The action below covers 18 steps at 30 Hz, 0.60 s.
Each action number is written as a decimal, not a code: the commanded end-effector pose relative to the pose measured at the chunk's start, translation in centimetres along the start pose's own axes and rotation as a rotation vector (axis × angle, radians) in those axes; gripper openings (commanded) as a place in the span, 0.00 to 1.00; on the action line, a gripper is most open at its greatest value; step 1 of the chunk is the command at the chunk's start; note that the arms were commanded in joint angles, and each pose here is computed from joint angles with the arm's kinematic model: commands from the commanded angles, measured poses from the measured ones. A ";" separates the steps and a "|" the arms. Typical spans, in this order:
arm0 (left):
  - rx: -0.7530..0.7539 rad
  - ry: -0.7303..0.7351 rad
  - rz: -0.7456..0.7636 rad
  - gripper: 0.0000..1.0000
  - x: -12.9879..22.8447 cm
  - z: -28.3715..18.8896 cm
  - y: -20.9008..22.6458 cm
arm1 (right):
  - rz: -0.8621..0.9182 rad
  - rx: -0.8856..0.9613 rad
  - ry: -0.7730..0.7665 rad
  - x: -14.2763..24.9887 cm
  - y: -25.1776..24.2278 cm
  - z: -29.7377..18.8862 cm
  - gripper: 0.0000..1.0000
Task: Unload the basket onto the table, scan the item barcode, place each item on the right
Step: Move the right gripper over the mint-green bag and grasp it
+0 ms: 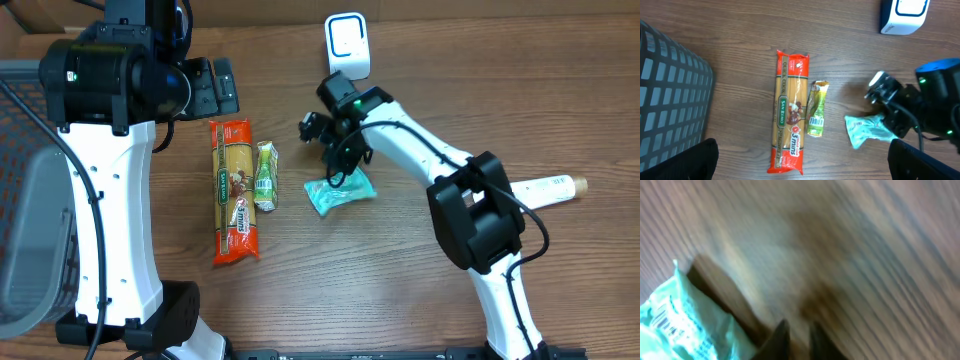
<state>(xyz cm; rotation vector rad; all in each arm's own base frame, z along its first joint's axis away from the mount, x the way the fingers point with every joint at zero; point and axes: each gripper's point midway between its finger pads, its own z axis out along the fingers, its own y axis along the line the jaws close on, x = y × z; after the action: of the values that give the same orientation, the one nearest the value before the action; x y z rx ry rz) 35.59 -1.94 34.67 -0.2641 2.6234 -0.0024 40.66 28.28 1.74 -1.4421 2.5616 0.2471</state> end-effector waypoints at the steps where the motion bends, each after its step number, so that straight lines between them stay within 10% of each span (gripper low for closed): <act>1: -0.010 0.001 0.018 1.00 -0.1 0.1 0.2 | 0.301 0.027 -0.027 0.1 -2.6 -1.1 0.09; 5: -0.010 0.001 0.018 1.00 -0.1 0.1 0.2 | 0.544 0.018 -0.014 2.1 -5.0 -2.0 0.09; 10: -0.010 0.000 0.018 1.00 -0.1 0.1 0.2 | 0.622 -0.167 -0.024 2.6 -4.3 -5.5 0.64; 18: -0.010 0.001 0.018 1.00 -0.1 0.1 0.2 | 0.749 -0.470 0.045 3.8 0.2 -7.3 0.72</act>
<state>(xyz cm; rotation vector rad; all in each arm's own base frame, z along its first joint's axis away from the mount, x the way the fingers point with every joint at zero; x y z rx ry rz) 35.59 -1.94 34.67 -0.2641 2.6234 -0.0024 39.11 21.66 6.13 -0.5412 3.1197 0.7579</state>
